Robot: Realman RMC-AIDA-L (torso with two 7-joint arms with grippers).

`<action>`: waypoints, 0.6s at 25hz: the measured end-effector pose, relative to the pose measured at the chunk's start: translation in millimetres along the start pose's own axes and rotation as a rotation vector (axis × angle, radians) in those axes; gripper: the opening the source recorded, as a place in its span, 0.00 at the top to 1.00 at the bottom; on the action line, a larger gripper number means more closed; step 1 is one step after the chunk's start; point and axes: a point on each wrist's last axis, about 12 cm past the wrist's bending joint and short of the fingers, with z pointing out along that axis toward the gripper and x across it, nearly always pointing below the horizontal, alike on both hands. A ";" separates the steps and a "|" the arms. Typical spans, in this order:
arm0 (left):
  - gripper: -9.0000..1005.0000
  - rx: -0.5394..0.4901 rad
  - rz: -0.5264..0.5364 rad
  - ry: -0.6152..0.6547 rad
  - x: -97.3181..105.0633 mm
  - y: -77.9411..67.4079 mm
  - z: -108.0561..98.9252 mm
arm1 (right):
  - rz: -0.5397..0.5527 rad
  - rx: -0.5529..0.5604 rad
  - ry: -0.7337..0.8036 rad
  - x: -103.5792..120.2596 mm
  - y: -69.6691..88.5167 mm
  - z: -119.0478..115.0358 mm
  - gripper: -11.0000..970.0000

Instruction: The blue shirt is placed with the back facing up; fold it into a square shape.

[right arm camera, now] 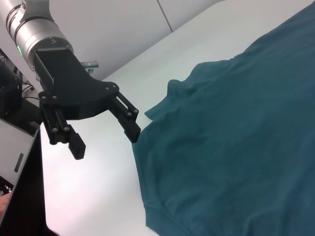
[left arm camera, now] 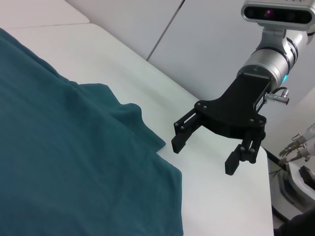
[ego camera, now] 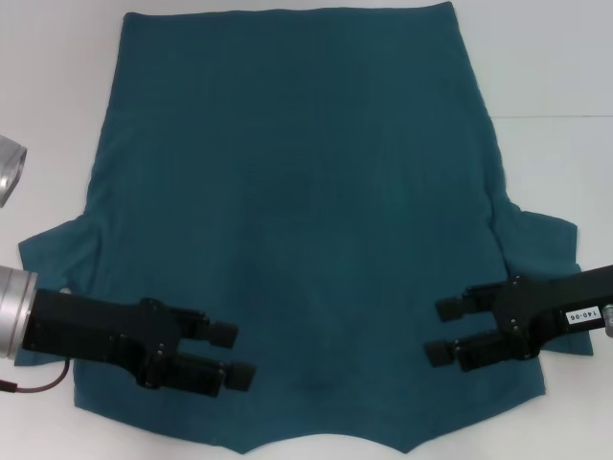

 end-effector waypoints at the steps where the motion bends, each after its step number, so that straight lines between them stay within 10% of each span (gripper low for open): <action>1: 0.22 0.001 0.000 0.000 -0.1 -0.1 0.0 | -0.001 0.000 0.000 -0.2 -0.1 -0.1 0.09; 15: 0.22 -0.006 0.002 -0.020 -1.9 0.3 -2.6 | 0.010 0.029 -0.027 -2.3 -3.6 -3.4 0.09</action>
